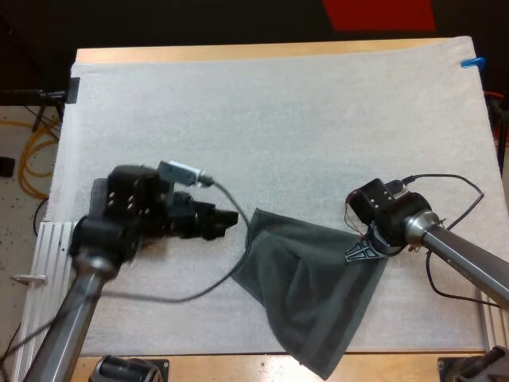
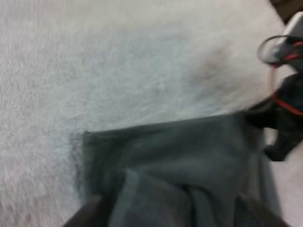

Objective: Pick towel from pile fold and stack

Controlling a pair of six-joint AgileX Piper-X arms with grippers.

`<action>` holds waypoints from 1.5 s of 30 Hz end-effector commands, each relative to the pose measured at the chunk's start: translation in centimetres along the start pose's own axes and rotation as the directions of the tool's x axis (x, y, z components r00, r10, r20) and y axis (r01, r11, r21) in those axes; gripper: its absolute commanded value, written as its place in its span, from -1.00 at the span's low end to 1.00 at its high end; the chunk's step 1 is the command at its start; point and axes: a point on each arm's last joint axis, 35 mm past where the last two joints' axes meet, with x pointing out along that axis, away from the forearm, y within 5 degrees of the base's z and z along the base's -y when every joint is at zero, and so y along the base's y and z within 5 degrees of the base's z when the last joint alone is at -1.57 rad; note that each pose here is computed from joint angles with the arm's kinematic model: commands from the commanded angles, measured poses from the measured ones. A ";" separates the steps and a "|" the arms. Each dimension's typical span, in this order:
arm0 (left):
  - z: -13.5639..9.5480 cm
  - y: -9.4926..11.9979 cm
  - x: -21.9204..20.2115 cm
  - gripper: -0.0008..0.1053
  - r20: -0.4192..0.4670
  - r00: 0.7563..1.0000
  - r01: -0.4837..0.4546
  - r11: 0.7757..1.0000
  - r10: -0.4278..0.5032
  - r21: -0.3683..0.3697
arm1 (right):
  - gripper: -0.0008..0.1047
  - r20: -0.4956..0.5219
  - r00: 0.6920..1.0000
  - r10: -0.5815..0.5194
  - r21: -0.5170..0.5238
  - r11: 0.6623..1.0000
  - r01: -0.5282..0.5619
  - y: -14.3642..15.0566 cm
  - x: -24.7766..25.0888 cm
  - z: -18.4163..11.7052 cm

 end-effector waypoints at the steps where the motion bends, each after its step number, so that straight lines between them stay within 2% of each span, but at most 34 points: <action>1: 0.8 0.1 0.7 0.04 0.008 1.000 0.020 1.000 -0.021 0.016 | -0.98 -0.006 1.000 -0.018 -0.002 1.000 0.018 -0.2 -0.2 -0.2; 5: 1.8 1.7 3.6 0.04 -0.042 0.999 0.010 1.000 -0.009 0.005 | -0.98 -0.005 1.000 -0.016 -0.002 1.000 0.016 -0.2 -0.2 -0.2; 12: 2.7 3.0 8.8 0.04 -0.128 0.991 -0.039 0.999 0.041 0.019 | -0.98 -0.005 1.000 -0.011 -0.002 1.000 0.011 -0.2 -0.2 -0.2; 17: 2.4 3.9 13.4 0.04 -0.230 0.968 -0.100 0.995 0.103 0.025 | -0.98 -0.005 1.000 -0.011 -0.002 1.000 0.011 -0.2 -0.2 -0.2; 25: 2.0 5.4 17.2 0.04 -0.325 0.936 -0.147 0.989 0.138 -0.002 | -0.98 -0.005 1.000 -0.011 -0.002 1.000 0.011 -0.2 -0.2 -0.2; 27: 1.9 5.6 17.5 -0.03 -0.339 0.933 -0.131 0.991 0.118 -0.016 | -0.98 -0.005 1.000 -0.011 -0.002 1.000 0.011 -0.2 -0.2 -0.2; 30: 1.8 5.5 17.6 -0.23 -0.355 0.933 -0.077 0.996 0.059 -0.038 | -0.98 -0.005 1.000 -0.011 -0.002 1.000 0.011 -0.2 -0.2 -0.2; 33: 1.8 5.4 17.6 -0.57 -0.358 0.933 -0.060 0.997 0.039 -0.045 | -0.98 -0.005 1.000 -0.011 -0.002 1.000 0.011 -0.2 -0.2 -0.2; 35: 1.8 5.4 17.6 -0.91 -0.359 0.933 -0.055 0.997 0.036 -0.045 | -0.98 -0.005 1.000 -0.011 -0.002 1.000 0.011 -0.2 -0.2 -0.2; 36: 1.8 5.4 17.6 -0.98 -0.360 0.933 -0.051 0.998 0.031 -0.045 | -0.98 -0.005 1.000 -0.011 -0.002 1.000 0.011 -0.2 -0.2 -0.2; 39: 1.7 5.3 17.6 -0.98 -0.368 0.930 -0.022 0.998 -0.002 -0.061 | -0.98 -0.002 1.000 -0.008 0.010 1.000 0.008 -0.2 -0.3 -0.2; 42: 1.6 4.5 17.6 -0.98 -0.368 0.930 -0.022 0.997 -0.007 -0.073 | -0.99 0.057 0.997 0.051 0.081 0.995 -0.055 -0.2 -1.2 0.3; 45: 2.0 2.7 16.6 -0.98 -0.321 0.945 -0.062 0.998 0.063 0.012 | -0.99 0.165 0.986 0.033 0.099 0.994 -0.050 -0.7 -3.0 1.0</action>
